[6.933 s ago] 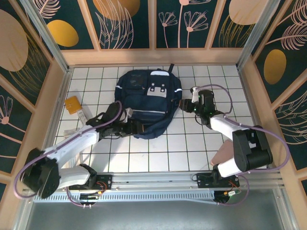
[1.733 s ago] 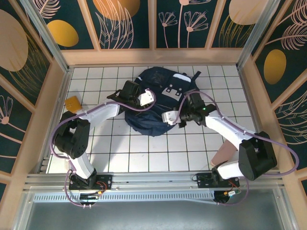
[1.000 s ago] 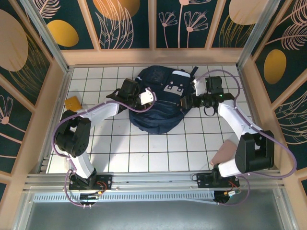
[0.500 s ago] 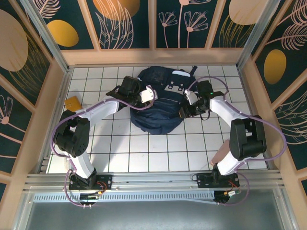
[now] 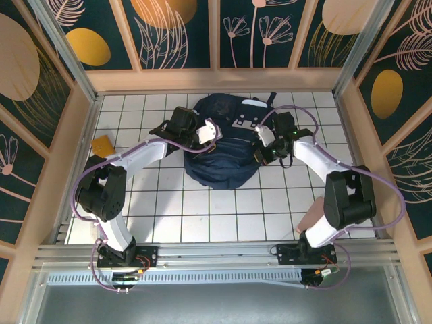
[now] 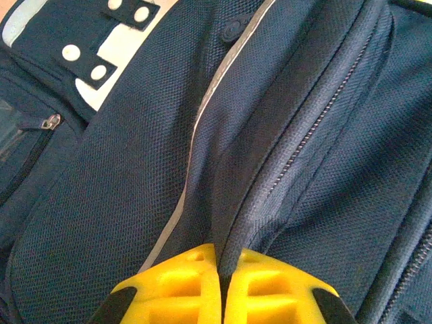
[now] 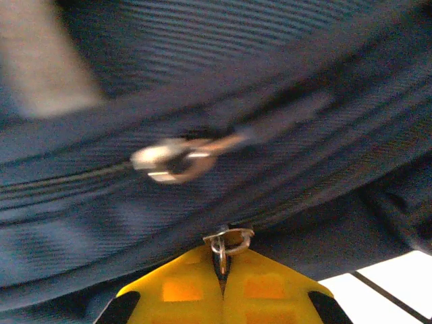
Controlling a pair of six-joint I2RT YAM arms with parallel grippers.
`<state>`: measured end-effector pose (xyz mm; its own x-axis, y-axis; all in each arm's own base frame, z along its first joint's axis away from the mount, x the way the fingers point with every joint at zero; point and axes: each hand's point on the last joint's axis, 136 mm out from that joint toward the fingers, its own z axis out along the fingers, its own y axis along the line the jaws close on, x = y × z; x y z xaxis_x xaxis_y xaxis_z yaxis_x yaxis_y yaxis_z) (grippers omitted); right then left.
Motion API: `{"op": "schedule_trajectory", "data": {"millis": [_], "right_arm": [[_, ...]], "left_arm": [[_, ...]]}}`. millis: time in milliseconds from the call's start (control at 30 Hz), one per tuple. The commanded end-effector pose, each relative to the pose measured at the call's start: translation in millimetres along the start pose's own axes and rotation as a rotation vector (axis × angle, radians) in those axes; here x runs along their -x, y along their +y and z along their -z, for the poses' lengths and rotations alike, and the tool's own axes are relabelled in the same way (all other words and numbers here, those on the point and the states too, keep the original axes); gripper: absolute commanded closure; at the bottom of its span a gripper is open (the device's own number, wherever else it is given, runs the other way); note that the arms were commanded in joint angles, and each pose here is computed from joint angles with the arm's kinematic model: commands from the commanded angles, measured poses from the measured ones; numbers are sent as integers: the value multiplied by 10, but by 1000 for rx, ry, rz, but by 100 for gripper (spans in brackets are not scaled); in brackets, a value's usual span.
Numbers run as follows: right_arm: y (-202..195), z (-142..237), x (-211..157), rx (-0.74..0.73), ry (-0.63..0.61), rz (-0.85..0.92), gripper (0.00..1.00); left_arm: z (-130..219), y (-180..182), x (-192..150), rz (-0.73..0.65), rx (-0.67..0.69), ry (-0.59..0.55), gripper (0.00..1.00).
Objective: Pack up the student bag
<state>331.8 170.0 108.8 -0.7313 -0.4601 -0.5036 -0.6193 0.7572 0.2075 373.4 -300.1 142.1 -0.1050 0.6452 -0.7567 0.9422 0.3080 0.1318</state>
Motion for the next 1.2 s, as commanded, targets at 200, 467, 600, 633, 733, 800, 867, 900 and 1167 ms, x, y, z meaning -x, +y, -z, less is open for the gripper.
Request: {"op": "schedule_trajectory", "data": {"millis": [200,467,600,633,733,800,867,900,1167], "right_arm": [[1062,262,-35,289,-63,213,100],[1815,47,145,466,-81,203,100],[2176,-96,374,506,-161,173,100],[2257,-127,430,521,-170,158,100],[2419,-138,489,578,-162,129,100],[2451,-137,447,608,-145,88,100],[2498,-84,386,652,-137,63,80],[2493,-59,324,652,-131,64,69],[1747,236,-238,204,-158,521,55]], "left_arm": [[58,100,287,61,19,-90,100],[39,108,351,97,32,-110,100],[9,40,382,114,12,-131,100],[3,32,377,116,13,-132,100],[-5,10,363,109,15,-127,100],[1,-2,359,101,12,-124,100],[8,-22,357,88,5,-122,100],[9,-32,350,77,0,-120,100],[35,-66,328,-6,-23,-130,100]]}}
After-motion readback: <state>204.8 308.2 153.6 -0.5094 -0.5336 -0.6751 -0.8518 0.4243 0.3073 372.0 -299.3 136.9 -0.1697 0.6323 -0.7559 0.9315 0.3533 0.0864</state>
